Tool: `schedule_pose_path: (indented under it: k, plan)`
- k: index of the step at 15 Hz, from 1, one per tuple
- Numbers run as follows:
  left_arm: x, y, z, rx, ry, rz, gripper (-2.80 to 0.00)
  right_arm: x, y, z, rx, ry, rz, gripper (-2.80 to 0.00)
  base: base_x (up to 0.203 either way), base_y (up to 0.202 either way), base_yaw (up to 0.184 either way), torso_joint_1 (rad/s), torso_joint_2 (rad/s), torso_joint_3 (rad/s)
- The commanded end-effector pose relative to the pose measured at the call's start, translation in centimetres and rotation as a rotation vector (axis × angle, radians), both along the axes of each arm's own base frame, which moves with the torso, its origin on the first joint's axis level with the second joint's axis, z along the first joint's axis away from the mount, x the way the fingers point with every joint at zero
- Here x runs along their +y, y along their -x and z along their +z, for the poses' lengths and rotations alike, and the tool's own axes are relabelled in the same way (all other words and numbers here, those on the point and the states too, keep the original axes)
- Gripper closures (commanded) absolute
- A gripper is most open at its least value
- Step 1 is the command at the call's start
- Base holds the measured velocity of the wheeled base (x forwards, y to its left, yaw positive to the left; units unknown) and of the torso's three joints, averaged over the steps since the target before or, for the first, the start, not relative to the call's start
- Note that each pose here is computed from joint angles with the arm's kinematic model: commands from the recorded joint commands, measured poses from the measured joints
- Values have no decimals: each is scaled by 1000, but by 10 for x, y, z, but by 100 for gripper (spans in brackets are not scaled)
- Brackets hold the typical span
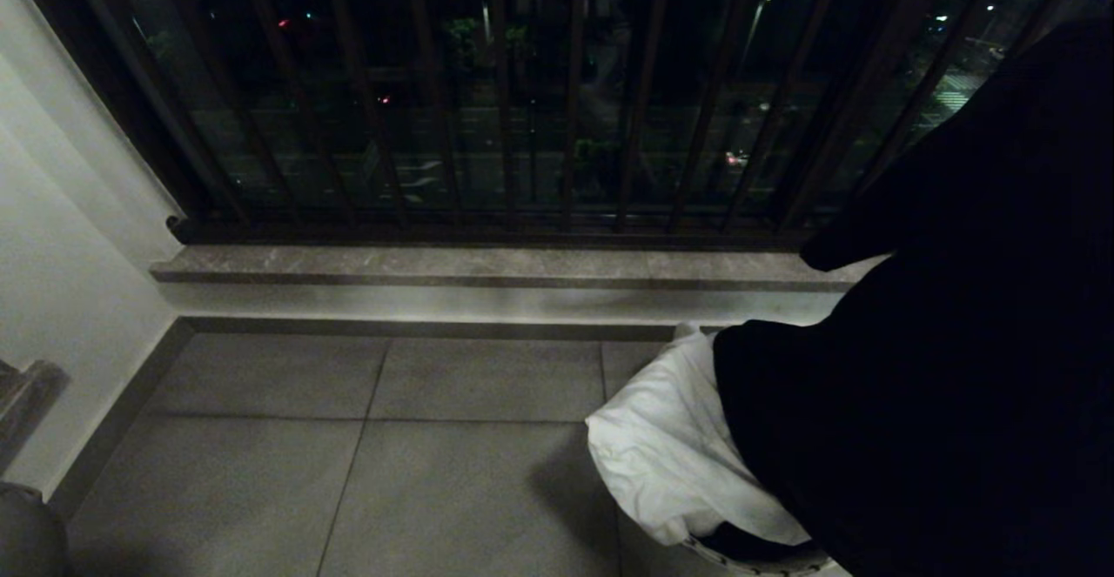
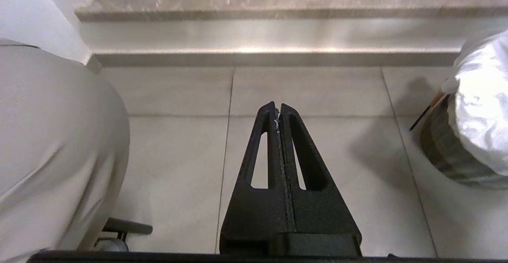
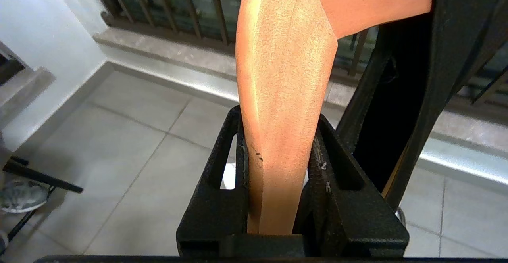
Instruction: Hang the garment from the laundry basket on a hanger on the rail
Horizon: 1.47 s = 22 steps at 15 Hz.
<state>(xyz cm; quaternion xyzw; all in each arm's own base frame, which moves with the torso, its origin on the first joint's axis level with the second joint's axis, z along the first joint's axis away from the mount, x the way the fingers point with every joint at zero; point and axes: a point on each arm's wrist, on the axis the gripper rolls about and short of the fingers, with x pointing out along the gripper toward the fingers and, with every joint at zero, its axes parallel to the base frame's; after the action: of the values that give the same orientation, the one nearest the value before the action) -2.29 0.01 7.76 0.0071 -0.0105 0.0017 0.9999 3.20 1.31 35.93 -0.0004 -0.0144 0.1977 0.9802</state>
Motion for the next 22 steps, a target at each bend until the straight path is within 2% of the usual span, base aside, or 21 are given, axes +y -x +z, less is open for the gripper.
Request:
schedule_pose_path:
  k: [1, 22]
  plan:
    - [0, -1, -2, 7, -1, 0, 0, 0, 1, 0, 0, 1, 1, 0, 0, 0, 0, 2, 2, 212]
    - [0, -1, -2, 7, -3, -2, 0, 1, -2, 0, -10, -2, -1, 0, 0, 0, 0, 2, 1, 192]
